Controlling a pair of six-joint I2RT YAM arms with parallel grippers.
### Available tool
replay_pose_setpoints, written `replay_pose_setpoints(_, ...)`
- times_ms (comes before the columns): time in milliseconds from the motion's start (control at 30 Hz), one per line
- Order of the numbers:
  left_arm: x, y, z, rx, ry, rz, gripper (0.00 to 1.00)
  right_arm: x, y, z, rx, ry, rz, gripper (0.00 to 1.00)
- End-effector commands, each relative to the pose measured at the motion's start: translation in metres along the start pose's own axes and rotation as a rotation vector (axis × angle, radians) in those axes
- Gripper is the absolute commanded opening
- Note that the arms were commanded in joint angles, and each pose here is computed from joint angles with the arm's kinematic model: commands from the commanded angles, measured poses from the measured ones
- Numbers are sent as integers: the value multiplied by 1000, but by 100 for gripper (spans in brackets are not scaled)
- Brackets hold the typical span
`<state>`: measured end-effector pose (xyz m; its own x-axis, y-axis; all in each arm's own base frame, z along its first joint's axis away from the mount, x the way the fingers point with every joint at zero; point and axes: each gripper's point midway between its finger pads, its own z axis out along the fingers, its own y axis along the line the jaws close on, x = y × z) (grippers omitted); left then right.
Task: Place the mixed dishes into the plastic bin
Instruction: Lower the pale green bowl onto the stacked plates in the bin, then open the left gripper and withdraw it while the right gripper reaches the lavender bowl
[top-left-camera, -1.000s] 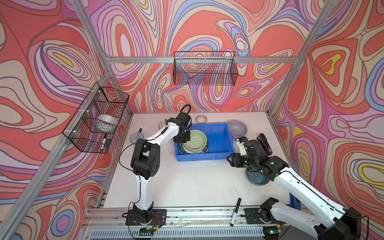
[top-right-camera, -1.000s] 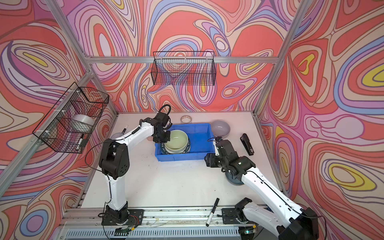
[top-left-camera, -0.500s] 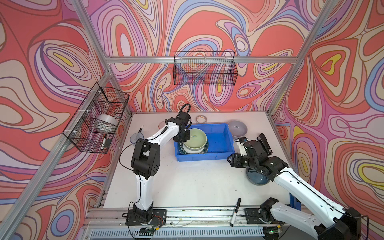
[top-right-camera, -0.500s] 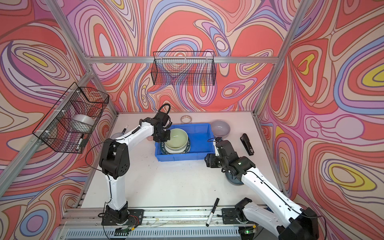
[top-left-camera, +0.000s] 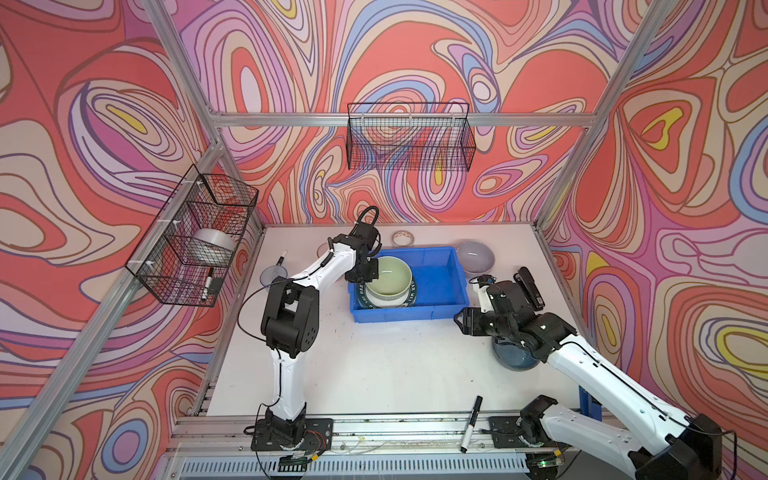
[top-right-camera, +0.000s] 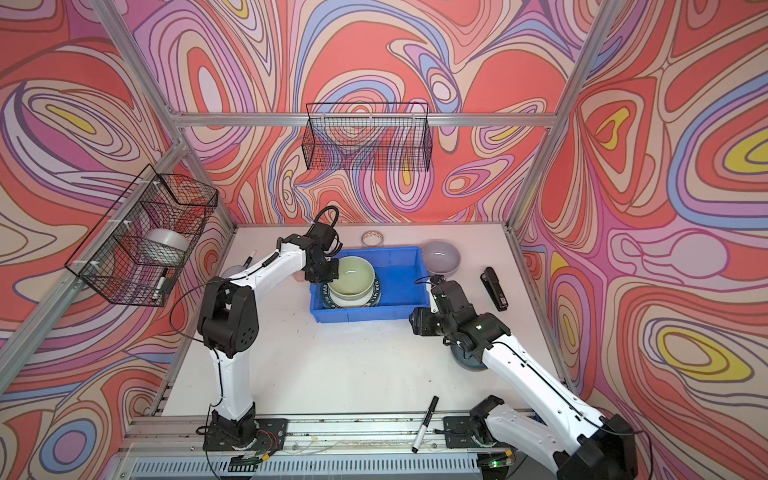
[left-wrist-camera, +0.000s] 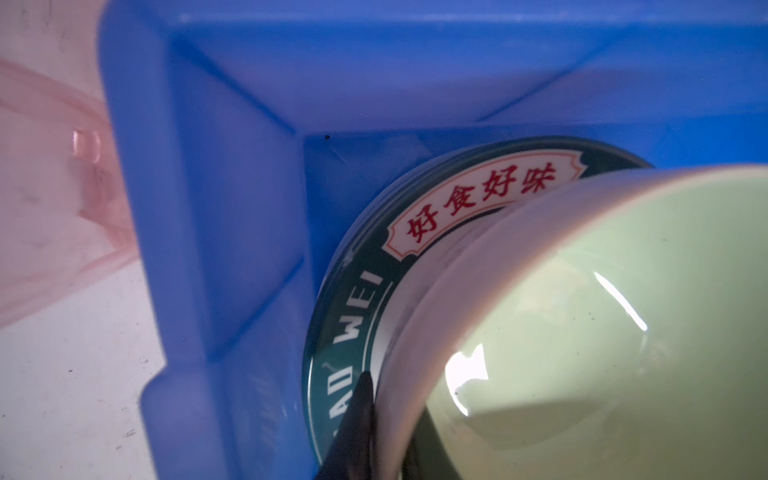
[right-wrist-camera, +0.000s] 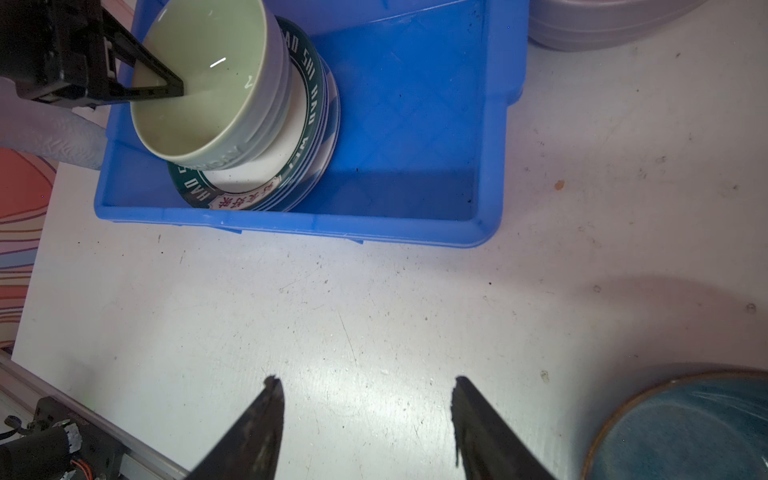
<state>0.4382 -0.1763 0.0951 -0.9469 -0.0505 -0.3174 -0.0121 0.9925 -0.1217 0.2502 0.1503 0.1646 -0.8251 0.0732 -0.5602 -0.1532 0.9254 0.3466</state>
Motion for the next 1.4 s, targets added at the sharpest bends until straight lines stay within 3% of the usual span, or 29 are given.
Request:
replay_pose_setpoints(0, -14, -4, -15, 32, -39, 4, 29, 0, -3, 1, 18, -4, -2, 65)
replay_pose_setpoints(433, -10, -1, -79, 55, -94, 1, 44, -18, -12, -2, 91, -43, 17, 75)
replay_pose_setpoints(567, 4, 4, -97, 77, -121, -16, 53, -36, -21, -1, 114, -53, 50, 75)
replay_pose_setpoints(700, 26, 14, -110, 83, -140, -32, 54, -59, -36, 2, 121, -71, 100, 75)
replay_pose_setpoints(933, 61, 38, -113, 51, -168, -63, 66, -106, -75, 14, 260, -113, 154, 74)
replay_pose_setpoints(1367, 98, 53, -102, 80, -171, -85, 65, -161, -160, 65, 405, -77, 271, 61)
